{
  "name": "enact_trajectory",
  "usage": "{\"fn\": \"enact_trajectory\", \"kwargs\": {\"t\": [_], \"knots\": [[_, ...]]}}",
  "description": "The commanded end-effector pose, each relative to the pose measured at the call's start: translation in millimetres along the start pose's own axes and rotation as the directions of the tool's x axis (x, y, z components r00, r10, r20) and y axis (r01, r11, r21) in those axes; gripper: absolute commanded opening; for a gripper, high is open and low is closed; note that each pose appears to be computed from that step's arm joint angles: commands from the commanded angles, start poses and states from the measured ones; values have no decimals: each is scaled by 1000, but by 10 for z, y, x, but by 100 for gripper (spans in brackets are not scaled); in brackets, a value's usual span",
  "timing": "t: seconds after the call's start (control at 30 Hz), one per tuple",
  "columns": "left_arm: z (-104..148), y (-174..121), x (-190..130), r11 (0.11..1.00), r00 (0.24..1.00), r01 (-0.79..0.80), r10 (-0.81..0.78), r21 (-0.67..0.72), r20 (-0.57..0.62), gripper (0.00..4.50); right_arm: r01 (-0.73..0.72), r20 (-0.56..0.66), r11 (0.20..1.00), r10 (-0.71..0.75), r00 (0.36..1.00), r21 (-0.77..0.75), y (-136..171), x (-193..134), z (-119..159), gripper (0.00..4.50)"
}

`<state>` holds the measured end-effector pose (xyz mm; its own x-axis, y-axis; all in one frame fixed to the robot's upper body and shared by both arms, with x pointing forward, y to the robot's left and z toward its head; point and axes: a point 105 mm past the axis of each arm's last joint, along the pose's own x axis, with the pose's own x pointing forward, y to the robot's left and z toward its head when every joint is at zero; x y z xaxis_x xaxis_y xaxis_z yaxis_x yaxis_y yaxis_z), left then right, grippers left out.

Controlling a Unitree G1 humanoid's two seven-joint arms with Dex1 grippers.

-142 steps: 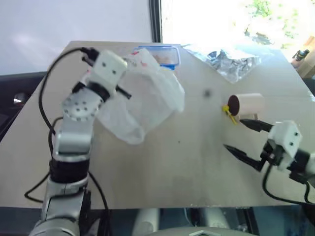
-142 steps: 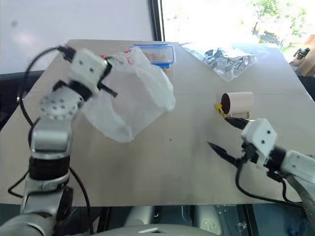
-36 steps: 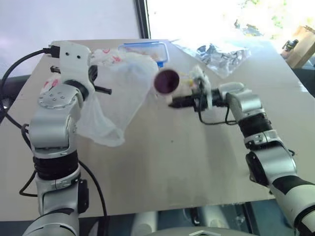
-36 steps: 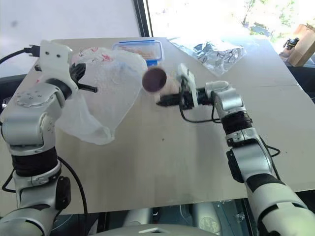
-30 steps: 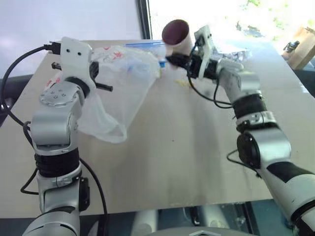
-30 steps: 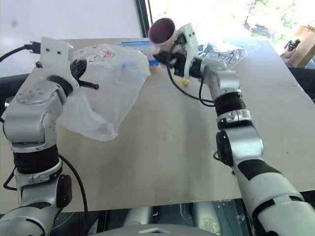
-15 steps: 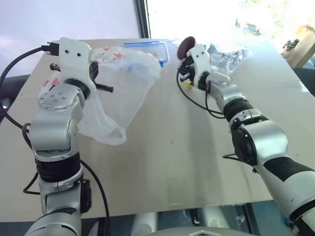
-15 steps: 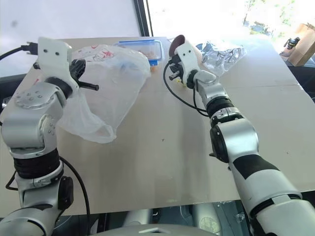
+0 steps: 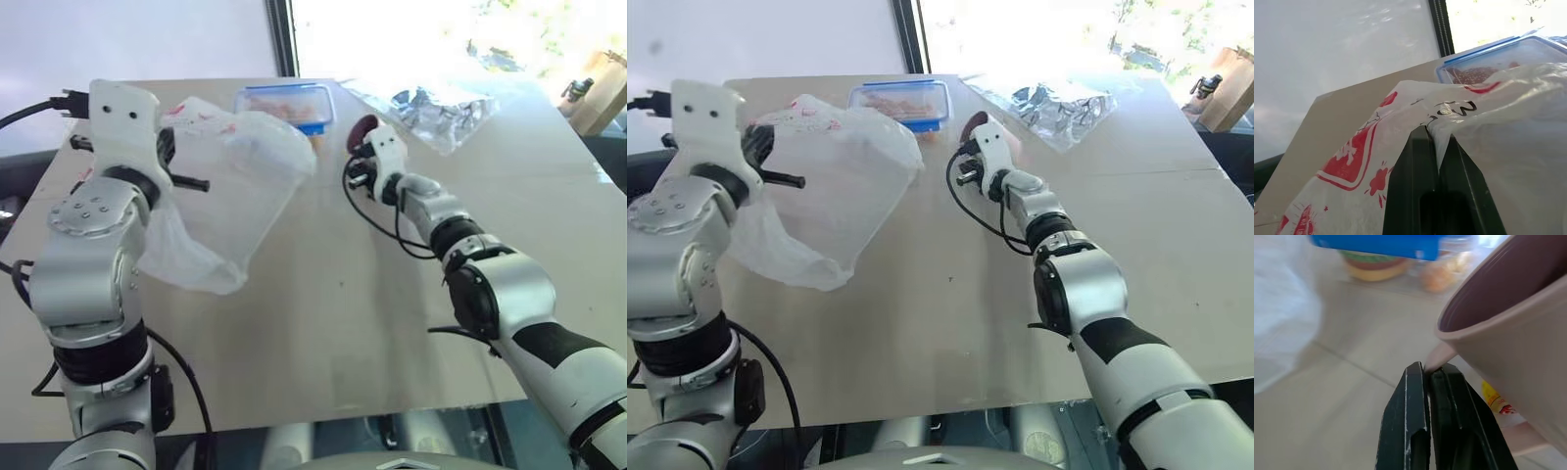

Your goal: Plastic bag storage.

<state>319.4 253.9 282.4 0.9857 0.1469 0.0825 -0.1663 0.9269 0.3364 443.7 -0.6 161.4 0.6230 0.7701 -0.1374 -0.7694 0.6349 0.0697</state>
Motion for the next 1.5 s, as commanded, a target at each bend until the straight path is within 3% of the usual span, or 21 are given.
{"fn": "enact_trajectory", "kwargs": {"t": [0.03, 0.1, 0.13, 0.2, 0.27, 0.4, 0.47, 0.63, 0.73, 0.9, 0.97, 1.1, 1.2, 1.33, 1.5], "knots": [[93, 88, -77, 999, 998, -45, 44, 9, 45, 0, -333, -29, 942, 334, 942, 39, 275, -134, -43, 5], [55, 76, -60, 999, 999, -40, 40, 1, 35, 0, -629, -83, 772, 636, 768, 90, 494, -423, -123, 5], [47, 73, -52, 999, 999, -39, 39, -1, 33, 0, -696, -100, 710, 704, 703, 108, 535, -530, -149, 5], [35, 80, -17, 999, 999, -38, 38, -2, 32, 0, -734, -87, 673, 740, 667, 88, 542, -646, -119, 5], [-20, 131, 33, 998, 998, -58, 58, -6, 12, 0, -729, -49, 685, 728, 683, 11, 533, -728, -35, 5], [-77, 254, 129, 994, 994, -112, 112, -10, -11, 0, -535, 114, 838, 545, 831, -109, 387, -706, 288, 5], [-60, 283, 180, 992, 992, -125, 124, -20, -7, 0, -420, 137, 896, 439, 888, -146, 311, -669, 349, 5], [-4, 150, 287, 996, 998, -62, 63, -56, 9, 0, -308, 190, 932, 343, 920, -194, 455, -672, 392, 5], [37, 50, 309, 997, 1000, -9, 11, -74, 27, 0, -373, 165, 897, 416, 894, -238, 699, -850, 337, 5], [90, -94, 331, 992, 994, 103, -100, -76, 43, 0, -574, 66, 779, 605, 793, -250, 1169, -1275, 261, 5], [152, -304, 311, 969, 973, 227, -222, -95, 63, 0, -611, -17, 736, 634, 773, -291, 1338, -1317, 233, 5], [297, -667, 182, 890, 896, 441, -427, -120, 124, 0, -567, -129, 730, 566, 814, -381, 1333, -1040, 151, 5], [344, -760, 102, 848, 857, 512, -494, -139, 144, 0, -499, -185, 747, 469, 864, -439, 1155, -693, 69, 5], [350, -695, 59, 832, 851, 525, -507, -180, 138, 0, -439, -224, 733, 380, 898, -520, 962, -339, 77, 5], [420, -555, 57, 831, 868, 496, -471, -253, 158, 0, -519, -320, 620, 412, 853, -588, 1012, -276, 30, 5]]}}
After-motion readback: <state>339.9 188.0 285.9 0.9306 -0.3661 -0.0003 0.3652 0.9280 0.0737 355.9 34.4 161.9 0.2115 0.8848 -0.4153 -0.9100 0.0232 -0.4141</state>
